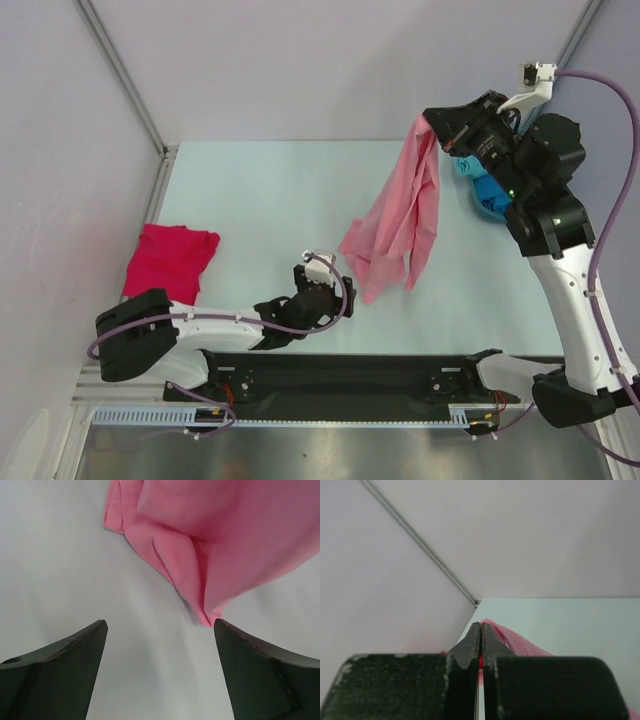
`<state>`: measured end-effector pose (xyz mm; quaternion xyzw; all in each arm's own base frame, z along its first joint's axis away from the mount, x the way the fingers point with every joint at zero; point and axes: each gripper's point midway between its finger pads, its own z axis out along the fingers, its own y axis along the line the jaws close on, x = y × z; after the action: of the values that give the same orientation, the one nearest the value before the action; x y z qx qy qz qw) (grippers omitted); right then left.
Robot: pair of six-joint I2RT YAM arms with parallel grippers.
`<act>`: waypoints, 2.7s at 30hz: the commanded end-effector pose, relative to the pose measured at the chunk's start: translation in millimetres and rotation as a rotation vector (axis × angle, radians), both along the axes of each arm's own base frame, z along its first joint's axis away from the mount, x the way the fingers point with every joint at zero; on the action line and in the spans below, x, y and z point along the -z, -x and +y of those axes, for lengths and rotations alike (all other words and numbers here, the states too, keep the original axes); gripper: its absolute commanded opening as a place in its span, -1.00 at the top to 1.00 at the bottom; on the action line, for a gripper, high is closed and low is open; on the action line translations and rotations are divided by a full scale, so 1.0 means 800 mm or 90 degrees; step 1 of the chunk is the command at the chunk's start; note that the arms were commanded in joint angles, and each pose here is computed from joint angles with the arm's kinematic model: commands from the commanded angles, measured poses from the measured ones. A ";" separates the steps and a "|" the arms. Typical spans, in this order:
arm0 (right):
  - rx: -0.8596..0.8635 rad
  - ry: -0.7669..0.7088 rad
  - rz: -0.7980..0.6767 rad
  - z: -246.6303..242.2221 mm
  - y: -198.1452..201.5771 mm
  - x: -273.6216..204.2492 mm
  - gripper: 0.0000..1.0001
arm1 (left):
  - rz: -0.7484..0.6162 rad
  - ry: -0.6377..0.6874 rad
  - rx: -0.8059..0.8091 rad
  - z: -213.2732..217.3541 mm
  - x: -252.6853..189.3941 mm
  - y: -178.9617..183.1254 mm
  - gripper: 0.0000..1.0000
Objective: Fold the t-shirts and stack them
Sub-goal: Flatten the tshirt out
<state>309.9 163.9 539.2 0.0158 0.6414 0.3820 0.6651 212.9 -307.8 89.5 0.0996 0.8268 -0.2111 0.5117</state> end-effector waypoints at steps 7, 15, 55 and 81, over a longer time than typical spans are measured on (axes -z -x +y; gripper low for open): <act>0.094 -0.012 0.067 -0.042 -0.073 0.068 1.00 | -0.033 0.048 0.000 -0.010 -0.042 -0.011 -0.87; 0.343 -0.057 0.180 -0.136 -0.119 0.162 1.00 | -0.034 0.068 -0.006 0.005 -0.048 -0.005 -0.87; 0.429 -0.079 0.467 -0.183 -0.063 0.461 -0.83 | -0.037 0.102 0.018 0.015 -0.063 0.010 -0.85; 0.444 -0.135 0.582 -0.227 -0.033 0.572 -0.66 | -0.009 0.128 0.004 0.031 -0.058 -0.009 -0.86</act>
<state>326.1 -16.0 79.9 0.4480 0.7906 0.1322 0.3960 218.1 -282.1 123.3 0.0657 0.8087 -0.2743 0.5162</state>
